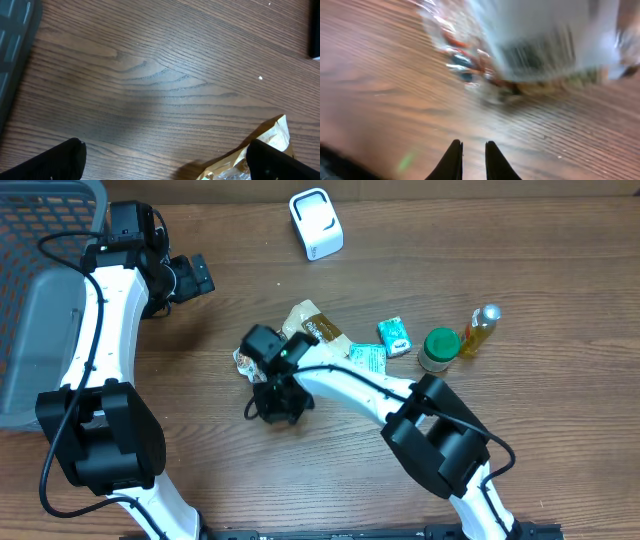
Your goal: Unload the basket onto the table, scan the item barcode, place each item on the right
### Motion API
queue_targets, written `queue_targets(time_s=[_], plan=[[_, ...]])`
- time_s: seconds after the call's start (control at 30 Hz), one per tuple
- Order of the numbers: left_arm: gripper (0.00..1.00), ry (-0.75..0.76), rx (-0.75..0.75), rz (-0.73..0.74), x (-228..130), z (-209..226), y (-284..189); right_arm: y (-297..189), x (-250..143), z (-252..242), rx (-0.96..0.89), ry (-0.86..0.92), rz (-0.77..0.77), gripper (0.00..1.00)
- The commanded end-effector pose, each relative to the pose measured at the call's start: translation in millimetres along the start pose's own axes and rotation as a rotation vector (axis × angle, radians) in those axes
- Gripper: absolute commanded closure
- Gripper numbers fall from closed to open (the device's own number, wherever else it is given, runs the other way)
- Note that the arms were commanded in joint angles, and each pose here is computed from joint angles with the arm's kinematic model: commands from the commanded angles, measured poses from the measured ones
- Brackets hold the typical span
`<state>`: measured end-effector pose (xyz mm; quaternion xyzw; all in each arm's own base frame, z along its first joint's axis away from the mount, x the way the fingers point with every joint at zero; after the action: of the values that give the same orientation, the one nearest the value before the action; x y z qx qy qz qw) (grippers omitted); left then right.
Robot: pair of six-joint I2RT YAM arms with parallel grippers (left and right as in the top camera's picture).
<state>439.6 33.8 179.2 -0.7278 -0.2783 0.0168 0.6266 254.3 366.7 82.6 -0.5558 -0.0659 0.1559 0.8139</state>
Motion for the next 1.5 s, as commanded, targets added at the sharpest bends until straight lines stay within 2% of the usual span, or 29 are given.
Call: queue_targets(time_s=[0.0,0.07,0.13,0.17,0.33,0.57,0.7,1.47], plan=[[0.00,0.016,-0.006,-0.029,5,-5,-9,-64,31,14,0.087,-0.087,-0.139,0.86],[0.00,0.017,-0.006,-0.029,5,-5,-9,-78,43,4,0.061,-0.086,-0.186,0.83],[0.00,0.016,-0.006,-0.029,5,-5,-9,-89,59,-13,0.019,-0.064,-0.248,0.64],[0.00,0.017,-0.006,-0.029,5,-5,-9,-94,68,-23,-0.005,-0.046,-0.284,0.60],[0.00,0.017,-0.006,-0.029,5,-5,-9,-112,95,-61,-0.055,0.001,-0.385,0.59],[0.00,0.016,-0.006,-0.029,5,-5,-9,-128,109,-92,-0.087,-0.215,-0.413,0.43],[0.00,0.016,-0.006,-0.029,5,-5,-9,-127,110,-98,-0.066,-0.275,-0.396,0.42],[0.00,0.017,-0.007,-0.029,5,-5,-9,-115,110,-101,-0.058,-0.293,-0.366,0.42]])
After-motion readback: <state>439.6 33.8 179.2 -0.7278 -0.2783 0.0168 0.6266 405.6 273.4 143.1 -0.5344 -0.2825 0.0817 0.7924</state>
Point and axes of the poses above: each gripper's point midway between its finger pads, its own y axis out along the fingers, its own z axis along the line the jaws close on, x = y × z, the point moved 5 cm from there along -y, back along the fingers, and after that the axes turned 3 degrees about -y, right-handed, at the moved point
